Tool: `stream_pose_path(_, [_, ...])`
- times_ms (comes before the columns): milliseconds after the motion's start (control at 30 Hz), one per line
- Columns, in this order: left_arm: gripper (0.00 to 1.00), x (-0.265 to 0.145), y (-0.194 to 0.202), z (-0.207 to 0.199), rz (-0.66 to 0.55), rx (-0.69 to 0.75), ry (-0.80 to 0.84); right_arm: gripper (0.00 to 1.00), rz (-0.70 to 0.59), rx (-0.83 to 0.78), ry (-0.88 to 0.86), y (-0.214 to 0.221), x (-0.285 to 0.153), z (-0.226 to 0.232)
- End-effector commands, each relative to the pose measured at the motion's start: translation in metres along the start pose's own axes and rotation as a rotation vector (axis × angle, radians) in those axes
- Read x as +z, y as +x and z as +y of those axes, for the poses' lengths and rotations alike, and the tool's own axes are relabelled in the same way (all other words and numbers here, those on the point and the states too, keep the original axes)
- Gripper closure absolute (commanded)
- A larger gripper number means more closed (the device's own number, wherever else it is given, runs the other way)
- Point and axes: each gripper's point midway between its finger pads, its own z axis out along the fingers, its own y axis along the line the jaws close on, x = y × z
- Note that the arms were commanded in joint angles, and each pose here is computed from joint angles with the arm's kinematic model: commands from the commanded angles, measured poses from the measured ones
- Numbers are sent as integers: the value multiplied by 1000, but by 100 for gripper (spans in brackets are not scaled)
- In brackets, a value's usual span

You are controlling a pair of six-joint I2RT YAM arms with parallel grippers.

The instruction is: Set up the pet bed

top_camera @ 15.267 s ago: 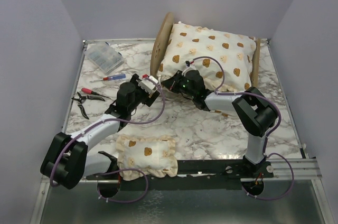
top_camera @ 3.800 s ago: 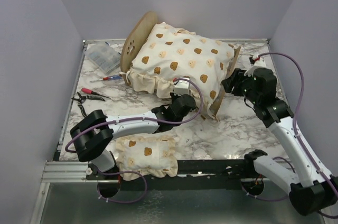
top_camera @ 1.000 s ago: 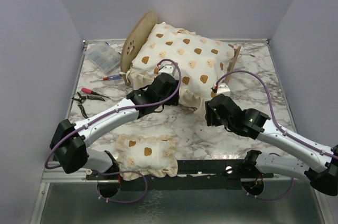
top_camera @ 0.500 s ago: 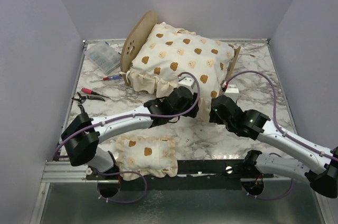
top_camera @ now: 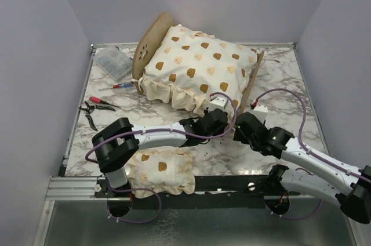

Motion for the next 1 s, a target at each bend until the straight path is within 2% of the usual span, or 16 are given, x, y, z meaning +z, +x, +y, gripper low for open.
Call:
stream_pose_path(0, [67, 4, -19, 27, -103, -38, -137, 40, 45, 34, -35, 19, 13, 7])
stream_pose_path(67, [76, 3, -23, 32, -116, -36, -154, 41, 48, 46, -43, 25, 21, 8])
stream_pose_path(167, [83, 2, -30, 37, -131, -35, -167, 41, 29, 62, -59, 28, 33, 10])
stream_pose_path(333, [85, 5, -35, 44, -139, -44, -184, 42, -18, 62, -54, 19, 48, 11])
stream_pose_path(500, [85, 6, -38, 46, -139, -52, -181, 47, 6, 85, -53, 14, 65, 7])
stream_pose_path(567, [85, 6, -39, 45, -140, -53, -179, 54, 23, 90, -51, 16, 67, 5])
stream_pose_path(667, [85, 5, -40, 44, -140, -57, -170, 78, 36, 85, -83, 14, 60, 9])
stream_pose_path(733, [85, 5, -41, 43, -138, -54, -165, 89, 60, 86, -128, 14, 49, 15])
stream_pose_path(867, [85, 5, -41, 44, -138, -52, -167, 98, 110, 82, -205, 8, 19, 25])
stream_pose_path(967, [85, 5, -41, 47, -136, -51, -172, 99, 68, 56, -221, -13, 1, 26])
